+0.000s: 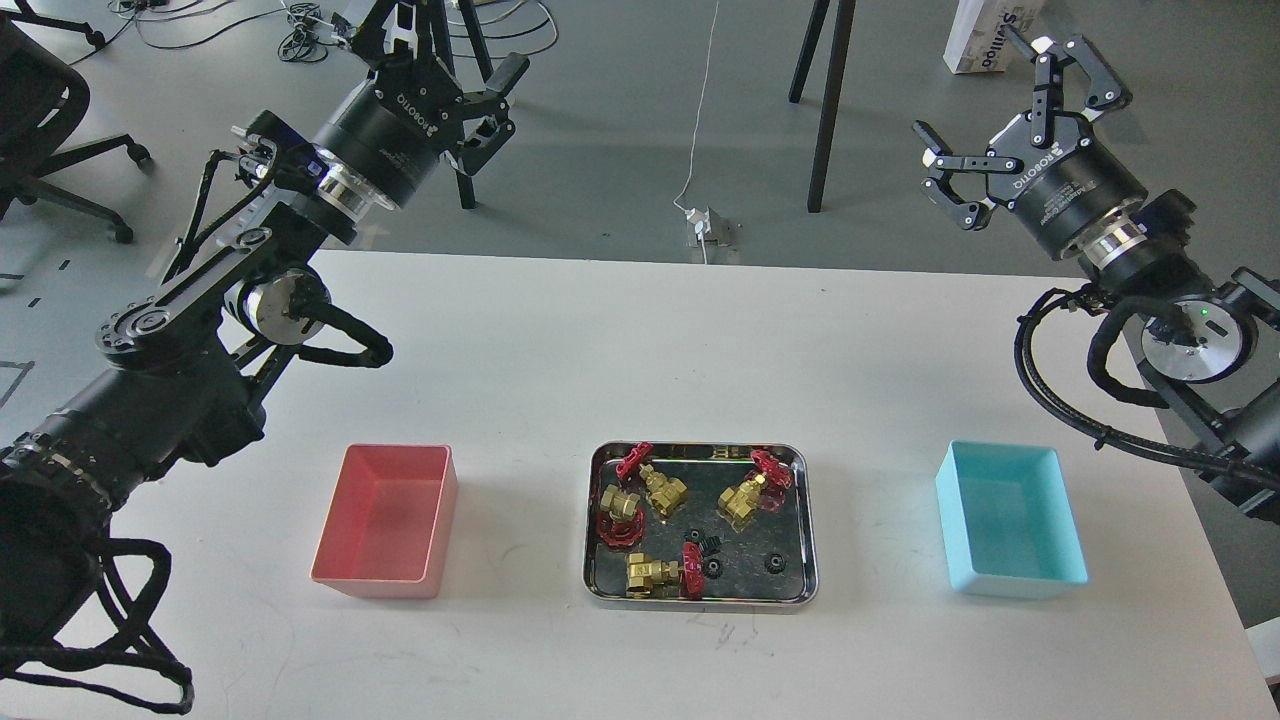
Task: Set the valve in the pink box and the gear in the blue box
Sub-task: 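Raise the left arm and move the right arm away from the table, then swing the left gripper over the metal tray toward the brass valves, then lower the left gripper and grasp a brass valve with red handle, then lift the valve and carry it over the pink box, then lower the valve into the pink box and open the left gripper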
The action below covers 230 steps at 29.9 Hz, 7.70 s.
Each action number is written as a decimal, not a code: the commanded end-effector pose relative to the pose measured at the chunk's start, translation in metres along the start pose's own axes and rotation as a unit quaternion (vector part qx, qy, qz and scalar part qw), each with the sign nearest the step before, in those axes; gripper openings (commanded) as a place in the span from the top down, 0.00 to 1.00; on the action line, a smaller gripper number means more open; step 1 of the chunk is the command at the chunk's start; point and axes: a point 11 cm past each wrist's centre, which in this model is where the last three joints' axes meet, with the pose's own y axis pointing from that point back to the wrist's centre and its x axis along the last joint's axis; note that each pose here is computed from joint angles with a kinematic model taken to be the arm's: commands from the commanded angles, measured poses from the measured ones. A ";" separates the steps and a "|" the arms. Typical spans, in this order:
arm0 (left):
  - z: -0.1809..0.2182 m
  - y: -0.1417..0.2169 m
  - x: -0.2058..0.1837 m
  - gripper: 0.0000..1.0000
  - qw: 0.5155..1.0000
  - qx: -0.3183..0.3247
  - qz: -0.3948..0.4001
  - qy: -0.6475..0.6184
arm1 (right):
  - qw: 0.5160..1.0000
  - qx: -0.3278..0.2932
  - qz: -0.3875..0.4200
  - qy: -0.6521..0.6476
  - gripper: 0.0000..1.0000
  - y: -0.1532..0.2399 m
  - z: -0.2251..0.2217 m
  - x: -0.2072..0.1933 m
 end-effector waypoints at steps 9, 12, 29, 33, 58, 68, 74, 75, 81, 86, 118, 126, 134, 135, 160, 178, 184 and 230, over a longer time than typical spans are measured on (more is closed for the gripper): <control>-0.023 0.007 0.009 0.00 0.998 -0.001 0.043 0.050 | 0.995 0.083 -0.016 -0.047 0.01 -0.022 -0.064 -0.016; -0.035 0.005 -0.003 0.00 0.996 -0.006 0.041 0.074 | 0.996 0.090 -0.012 0.002 0.01 -0.046 -0.108 -0.038; -0.014 0.023 -0.114 0.00 0.941 0.141 -0.265 -0.153 | 0.998 0.026 0.046 0.035 0.01 -0.022 -0.077 -0.003; -0.017 0.045 -0.124 0.01 0.858 0.233 -0.356 -0.289 | 0.997 0.012 0.067 0.029 0.01 -0.009 -0.061 0.013; -0.138 0.098 -0.112 0.05 0.404 0.279 -0.602 -0.630 | 0.991 -0.003 0.123 0.043 0.01 0.014 -0.063 0.048; -0.159 0.095 -0.107 0.09 0.433 0.262 -0.579 -0.639 | 0.988 -0.032 0.143 0.038 0.01 -0.023 -0.063 0.034; -0.167 0.106 -0.108 0.11 0.441 0.264 -0.581 -0.631 | 0.988 -0.040 0.147 0.035 0.01 -0.025 -0.057 0.034; -0.168 0.108 -0.108 0.11 0.444 0.262 -0.580 -0.631 | 0.988 -0.040 0.148 0.035 0.01 -0.024 -0.057 0.035; -0.176 0.113 -0.102 0.13 0.448 0.263 -0.574 -0.633 | 0.986 -0.045 0.154 0.036 0.01 -0.020 -0.054 0.040; -0.182 0.115 -0.094 0.19 0.439 0.262 -0.574 -0.639 | 0.985 -0.049 0.162 0.034 0.01 -0.013 -0.050 0.047; -0.191 0.125 -0.088 0.44 0.433 0.257 -0.578 -0.642 | 0.981 -0.063 0.182 0.025 0.01 0.004 -0.032 0.061; -0.191 0.125 -0.088 0.53 0.434 0.255 -0.577 -0.643 | 0.981 -0.065 0.183 0.024 0.01 0.006 -0.030 0.062; -0.190 0.128 -0.085 0.60 0.436 0.258 -0.574 -0.643 | 0.981 -0.065 0.184 0.024 0.01 0.006 -0.030 0.063; -0.190 0.128 -0.084 0.60 0.437 0.259 -0.573 -0.643 | 0.981 -0.065 0.184 0.024 0.01 0.006 -0.030 0.063; -0.178 0.120 -0.083 0.69 0.462 0.253 -0.551 -0.647 | 0.979 -0.070 0.190 0.021 0.01 0.012 -0.024 0.067; -0.108 0.119 -0.048 0.69 0.470 0.268 -0.514 -0.665 | 0.987 -0.048 0.152 0.016 0.01 -0.012 -0.041 0.043; -0.067 0.146 -0.027 0.69 0.509 0.278 -0.471 -0.665 | 0.998 -0.019 0.055 0.030 0.01 -0.056 -0.080 -0.027; -0.074 0.274 0.029 0.67 0.516 0.363 -0.442 -0.638 | 0.993 -0.078 0.079 0.042 0.01 -0.051 -0.063 -0.014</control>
